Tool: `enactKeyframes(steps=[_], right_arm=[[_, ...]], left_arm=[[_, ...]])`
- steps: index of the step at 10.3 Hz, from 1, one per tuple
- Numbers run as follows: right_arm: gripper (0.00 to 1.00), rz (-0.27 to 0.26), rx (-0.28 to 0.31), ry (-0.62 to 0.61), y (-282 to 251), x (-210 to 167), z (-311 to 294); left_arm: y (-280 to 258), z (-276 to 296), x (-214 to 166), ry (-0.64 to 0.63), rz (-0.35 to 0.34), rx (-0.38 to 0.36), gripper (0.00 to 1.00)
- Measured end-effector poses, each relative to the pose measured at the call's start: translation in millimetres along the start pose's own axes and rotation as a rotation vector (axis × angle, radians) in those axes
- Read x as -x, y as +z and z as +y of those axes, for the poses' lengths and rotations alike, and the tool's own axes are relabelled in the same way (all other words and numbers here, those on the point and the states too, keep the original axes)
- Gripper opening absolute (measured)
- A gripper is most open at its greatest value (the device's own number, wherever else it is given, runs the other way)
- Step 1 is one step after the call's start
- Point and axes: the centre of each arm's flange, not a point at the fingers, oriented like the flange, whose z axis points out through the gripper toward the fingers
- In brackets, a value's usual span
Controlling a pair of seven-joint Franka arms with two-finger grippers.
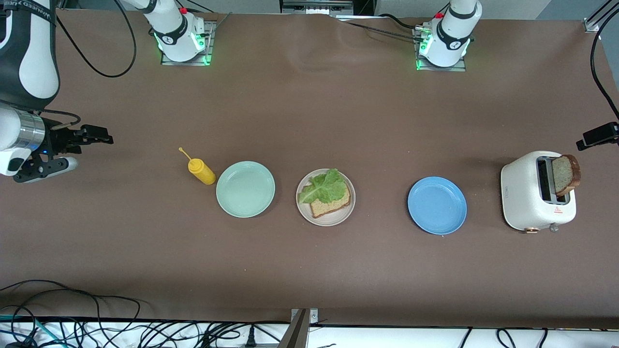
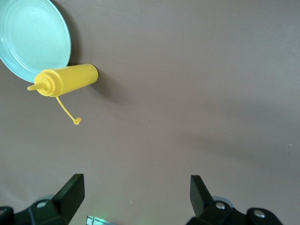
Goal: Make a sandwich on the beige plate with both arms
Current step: 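Move the open right gripper toward the yellow mustard bottle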
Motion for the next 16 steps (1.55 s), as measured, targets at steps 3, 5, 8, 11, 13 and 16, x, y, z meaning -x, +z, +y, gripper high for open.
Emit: enactKeyframes(steps=[3, 5, 8, 11, 13, 16], right_arm=[[1.0, 0.097, -0.007, -0.036, 67, 8, -17], [1.0, 0.121, 0.0, -0.108, 107, 26, -35], [1.0, 0.194, -0.083, -0.278, 146, 51, 1], [1.0, 0.36, -0.233, -0.447, 191, 60, 43], [1.0, 0.475, -0.291, -0.542, 228, 61, 60], [1.0, 0.708, -0.329, -0.7, 271, 52, 57]], left_arm=[[-1, 15, -1, 0.024, 0.002, -0.001, 1.0], [-3, 32, -1, 0.037, 0.005, -0.003, 1.0], [-12, 69, 3, 0.057, 0.017, -0.007, 1.0], [-27, 90, 14, 0.084, 0.033, -0.01, 1.0], [-32, 98, 17, 0.097, 0.04, -0.011, 1.0], [-36, 120, 23, 0.127, 0.042, -0.013, 1.0]])
